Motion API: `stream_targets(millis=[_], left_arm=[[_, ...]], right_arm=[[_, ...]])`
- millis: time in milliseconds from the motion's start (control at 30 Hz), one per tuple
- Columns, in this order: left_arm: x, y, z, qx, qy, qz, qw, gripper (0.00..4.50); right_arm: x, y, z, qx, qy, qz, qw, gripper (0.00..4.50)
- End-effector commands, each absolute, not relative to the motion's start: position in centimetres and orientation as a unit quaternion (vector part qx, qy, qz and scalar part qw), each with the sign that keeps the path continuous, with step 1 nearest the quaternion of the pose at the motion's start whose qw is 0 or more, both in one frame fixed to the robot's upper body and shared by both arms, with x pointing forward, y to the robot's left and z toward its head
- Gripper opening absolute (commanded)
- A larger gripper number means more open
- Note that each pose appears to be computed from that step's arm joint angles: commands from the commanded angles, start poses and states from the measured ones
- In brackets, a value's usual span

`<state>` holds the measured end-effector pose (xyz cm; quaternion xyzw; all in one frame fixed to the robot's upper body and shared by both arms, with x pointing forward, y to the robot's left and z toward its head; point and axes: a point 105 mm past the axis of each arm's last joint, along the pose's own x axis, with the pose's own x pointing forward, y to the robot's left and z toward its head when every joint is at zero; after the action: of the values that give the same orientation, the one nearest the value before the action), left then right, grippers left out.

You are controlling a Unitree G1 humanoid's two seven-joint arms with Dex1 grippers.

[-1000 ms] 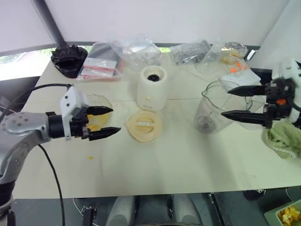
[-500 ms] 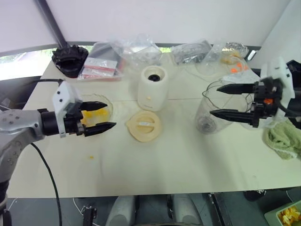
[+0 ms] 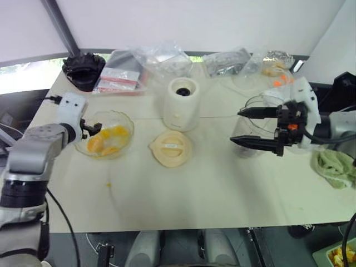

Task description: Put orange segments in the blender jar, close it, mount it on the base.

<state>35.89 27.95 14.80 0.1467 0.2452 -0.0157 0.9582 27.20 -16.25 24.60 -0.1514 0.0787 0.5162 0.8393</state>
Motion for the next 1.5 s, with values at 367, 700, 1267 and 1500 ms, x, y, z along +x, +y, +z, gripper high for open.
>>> stream_targets(millis=[367, 700, 1267, 1500], left_arm=[[36.2, 25.6, 14.7, 0.072, 0.307, 0.033, 0.948, 3.79], [36.0, 28.0, 14.2, 0.049, 0.312, 0.146, 0.938, 3.79], [38.5, 27.3, 11.5, 0.018, 0.334, 0.162, 0.928, 3.79], [38.7, 27.7, 10.7, 0.023, 0.343, 0.187, 0.920, 3.79]], right_arm=[[27.1, -15.9, 25.2, -0.176, 0.060, 0.524, 0.831, 4.37], [26.9, -15.9, 24.7, -0.169, 0.055, 0.516, 0.838, 4.37], [26.6, -16.7, 25.2, -0.177, 0.060, 0.499, 0.846, 4.37], [26.3, -16.9, 25.2, -0.175, 0.061, 0.490, 0.852, 4.37]])
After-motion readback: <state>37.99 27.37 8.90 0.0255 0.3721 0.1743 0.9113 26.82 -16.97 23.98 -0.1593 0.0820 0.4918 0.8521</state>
